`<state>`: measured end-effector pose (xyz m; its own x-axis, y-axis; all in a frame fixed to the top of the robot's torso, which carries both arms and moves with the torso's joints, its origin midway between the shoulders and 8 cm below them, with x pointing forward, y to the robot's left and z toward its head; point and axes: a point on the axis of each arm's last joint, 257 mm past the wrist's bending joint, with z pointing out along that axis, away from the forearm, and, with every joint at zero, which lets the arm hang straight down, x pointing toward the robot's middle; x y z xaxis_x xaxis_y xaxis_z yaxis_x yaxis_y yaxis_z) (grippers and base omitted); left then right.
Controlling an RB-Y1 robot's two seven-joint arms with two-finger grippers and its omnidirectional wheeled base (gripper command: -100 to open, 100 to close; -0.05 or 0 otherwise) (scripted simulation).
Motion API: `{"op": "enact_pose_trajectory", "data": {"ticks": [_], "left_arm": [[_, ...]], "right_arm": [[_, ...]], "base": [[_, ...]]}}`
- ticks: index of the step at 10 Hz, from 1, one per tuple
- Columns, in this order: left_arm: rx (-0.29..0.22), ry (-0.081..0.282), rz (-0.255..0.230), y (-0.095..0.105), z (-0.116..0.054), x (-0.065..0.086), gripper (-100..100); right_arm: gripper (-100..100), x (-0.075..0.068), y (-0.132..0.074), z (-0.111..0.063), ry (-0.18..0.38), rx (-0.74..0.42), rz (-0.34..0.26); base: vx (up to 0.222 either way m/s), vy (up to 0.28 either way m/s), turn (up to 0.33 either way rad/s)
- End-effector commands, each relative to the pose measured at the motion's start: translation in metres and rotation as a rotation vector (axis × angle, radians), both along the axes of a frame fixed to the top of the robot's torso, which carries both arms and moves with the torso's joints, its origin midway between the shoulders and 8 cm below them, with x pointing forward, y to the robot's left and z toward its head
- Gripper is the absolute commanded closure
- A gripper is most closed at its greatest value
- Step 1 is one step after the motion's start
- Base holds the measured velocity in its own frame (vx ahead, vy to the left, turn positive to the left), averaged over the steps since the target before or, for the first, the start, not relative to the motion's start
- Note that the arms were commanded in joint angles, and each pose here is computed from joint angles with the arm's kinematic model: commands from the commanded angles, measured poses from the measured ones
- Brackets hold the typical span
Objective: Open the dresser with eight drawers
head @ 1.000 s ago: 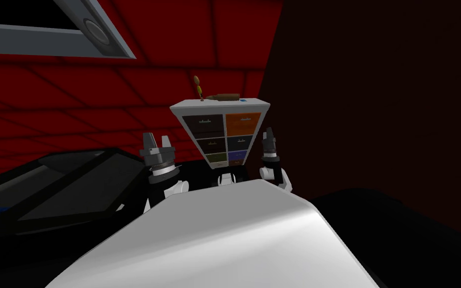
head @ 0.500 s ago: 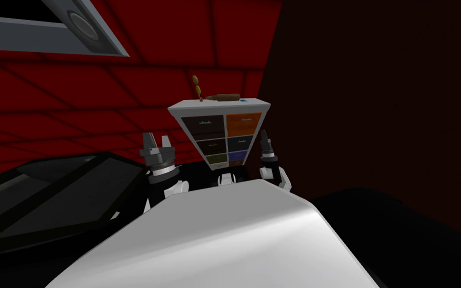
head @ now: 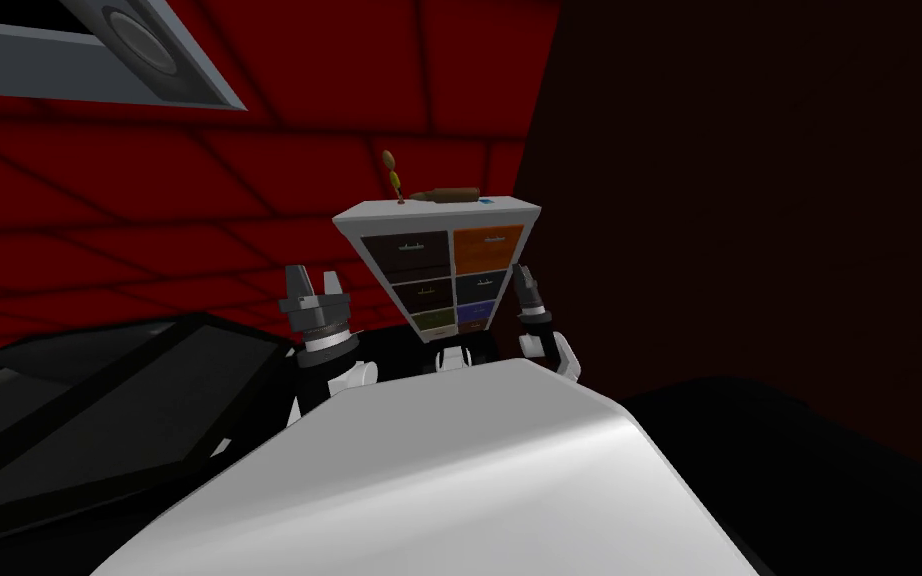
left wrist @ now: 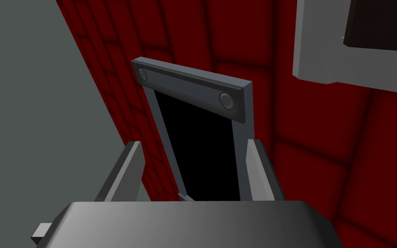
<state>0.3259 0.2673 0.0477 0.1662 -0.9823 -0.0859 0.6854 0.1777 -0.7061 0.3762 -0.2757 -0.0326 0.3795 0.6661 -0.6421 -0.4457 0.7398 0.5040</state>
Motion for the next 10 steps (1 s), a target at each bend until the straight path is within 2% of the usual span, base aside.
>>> {"op": "enact_pose_trajectory", "data": {"ticks": [1, 10], "left_arm": [[0.000, 0.000, 0.000, 0.000, 0.000, 0.000, 0], [0.000, 0.000, 0.000, 0.000, 0.000, 0.000, 0]], "right_arm": [[-100, 0.004, 0.006, -0.010, 0.001, -0.108, -0.033], [-100, 0.015, 0.024, -0.039, -0.015, -0.439, -0.141]], "base": [[0.025, 0.062, -0.089], [0.027, 0.061, -0.085]]}}
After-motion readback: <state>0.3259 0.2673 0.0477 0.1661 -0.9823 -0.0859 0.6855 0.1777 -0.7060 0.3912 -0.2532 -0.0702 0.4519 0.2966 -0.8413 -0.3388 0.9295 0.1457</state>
